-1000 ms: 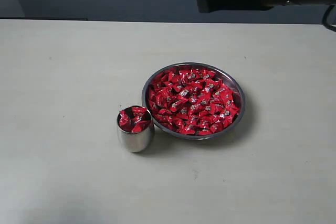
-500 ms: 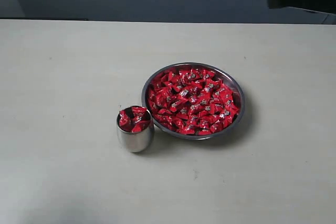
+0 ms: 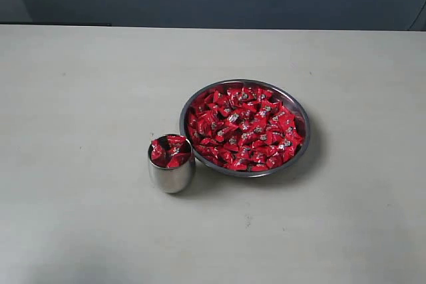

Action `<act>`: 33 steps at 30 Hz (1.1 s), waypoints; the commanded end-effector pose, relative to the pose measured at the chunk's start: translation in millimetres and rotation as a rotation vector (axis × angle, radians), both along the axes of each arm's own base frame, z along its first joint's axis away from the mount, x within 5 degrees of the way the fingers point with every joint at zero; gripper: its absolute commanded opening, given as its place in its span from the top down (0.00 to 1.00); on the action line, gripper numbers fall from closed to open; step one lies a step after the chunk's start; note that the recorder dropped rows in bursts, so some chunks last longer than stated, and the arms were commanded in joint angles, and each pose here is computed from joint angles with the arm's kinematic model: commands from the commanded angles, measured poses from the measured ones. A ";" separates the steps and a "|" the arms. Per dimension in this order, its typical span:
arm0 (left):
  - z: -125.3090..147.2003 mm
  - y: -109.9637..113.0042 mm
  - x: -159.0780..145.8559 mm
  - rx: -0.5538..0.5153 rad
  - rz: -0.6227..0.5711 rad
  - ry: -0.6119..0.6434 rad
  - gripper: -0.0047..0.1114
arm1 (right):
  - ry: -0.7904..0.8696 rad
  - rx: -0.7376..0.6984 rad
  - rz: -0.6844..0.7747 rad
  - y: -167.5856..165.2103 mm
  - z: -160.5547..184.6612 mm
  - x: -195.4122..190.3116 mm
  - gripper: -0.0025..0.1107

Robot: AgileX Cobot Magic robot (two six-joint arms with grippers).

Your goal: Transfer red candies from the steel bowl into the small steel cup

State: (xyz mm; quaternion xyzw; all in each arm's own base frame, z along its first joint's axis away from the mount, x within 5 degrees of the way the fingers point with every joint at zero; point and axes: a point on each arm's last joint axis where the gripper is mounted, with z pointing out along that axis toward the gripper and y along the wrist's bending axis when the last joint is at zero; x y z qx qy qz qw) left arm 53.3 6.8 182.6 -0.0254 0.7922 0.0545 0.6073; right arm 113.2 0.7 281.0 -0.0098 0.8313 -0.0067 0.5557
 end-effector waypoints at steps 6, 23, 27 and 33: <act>0.5 -0.2 0.0 0.001 -0.005 -0.012 0.96 | -0.184 0.000 -0.010 -1.6 -62.9 -41.0 0.98; 0.5 -0.2 0.0 0.001 -0.005 -0.012 0.96 | -0.117 -0.001 -0.016 -2.1 -98.5 -55.2 0.98; 0.5 -0.2 0.0 0.001 -0.005 -0.012 0.96 | -0.117 -0.001 -0.016 -2.1 -98.5 -55.2 0.98; 0.5 -0.2 0.0 0.001 -0.005 -0.012 0.96 | -0.133 0.006 -0.017 -2.1 -98.5 -58.3 0.98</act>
